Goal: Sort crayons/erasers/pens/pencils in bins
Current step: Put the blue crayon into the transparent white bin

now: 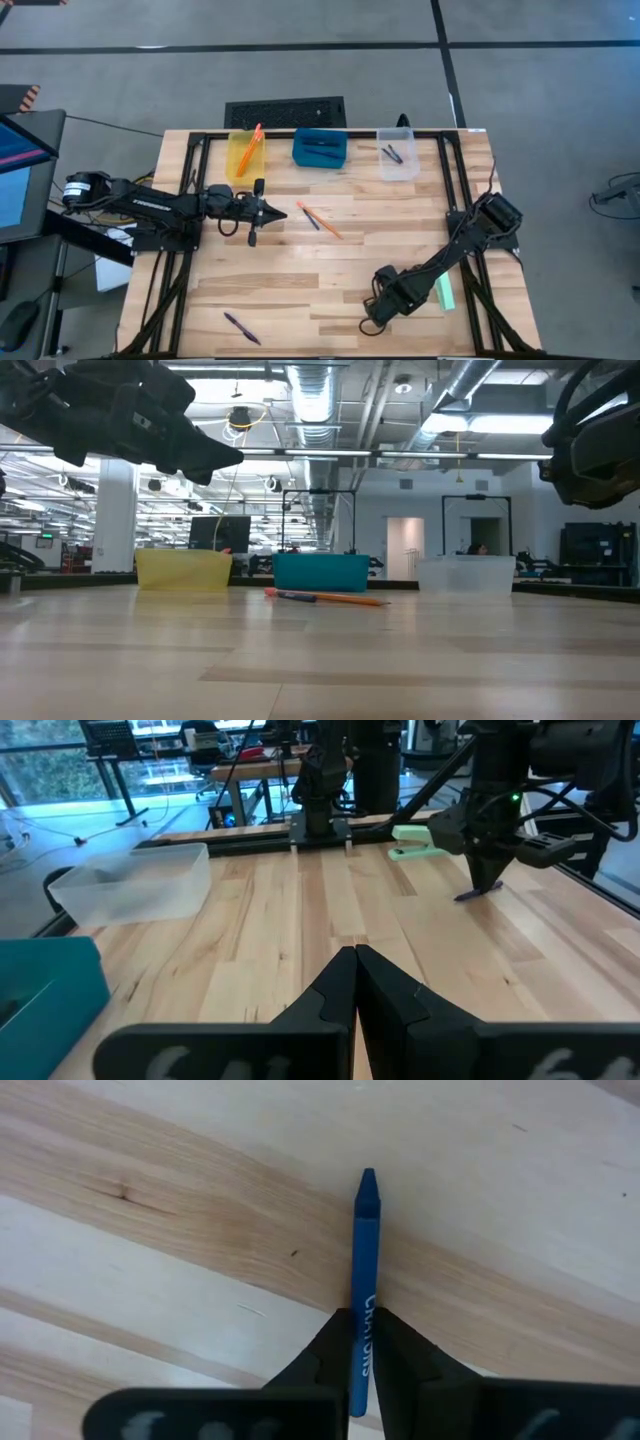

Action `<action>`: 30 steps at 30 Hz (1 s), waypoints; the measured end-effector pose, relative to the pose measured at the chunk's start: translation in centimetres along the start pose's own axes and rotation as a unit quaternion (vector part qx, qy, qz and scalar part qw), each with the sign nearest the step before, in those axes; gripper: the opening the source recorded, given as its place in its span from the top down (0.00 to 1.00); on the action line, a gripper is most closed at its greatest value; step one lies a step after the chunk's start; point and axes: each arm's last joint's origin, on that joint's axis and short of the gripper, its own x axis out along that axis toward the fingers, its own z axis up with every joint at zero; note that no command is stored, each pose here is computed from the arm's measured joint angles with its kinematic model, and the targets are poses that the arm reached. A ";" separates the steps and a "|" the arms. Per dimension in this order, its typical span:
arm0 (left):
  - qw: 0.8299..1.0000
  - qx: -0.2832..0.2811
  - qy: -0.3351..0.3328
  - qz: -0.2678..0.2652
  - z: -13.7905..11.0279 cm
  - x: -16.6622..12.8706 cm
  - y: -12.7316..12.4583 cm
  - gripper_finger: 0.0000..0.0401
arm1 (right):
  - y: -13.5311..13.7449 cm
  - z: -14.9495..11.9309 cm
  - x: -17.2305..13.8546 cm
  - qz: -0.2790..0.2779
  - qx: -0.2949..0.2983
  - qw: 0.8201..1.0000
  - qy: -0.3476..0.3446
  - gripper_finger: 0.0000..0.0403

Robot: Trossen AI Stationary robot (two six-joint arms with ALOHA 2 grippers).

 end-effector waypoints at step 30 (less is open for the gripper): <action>1.000 -0.001 0.000 -0.001 0.0 0.0 0.0 1.00 | 0.7 9.8 -5.0 -0.144 -0.197 0.967 -0.067 0.90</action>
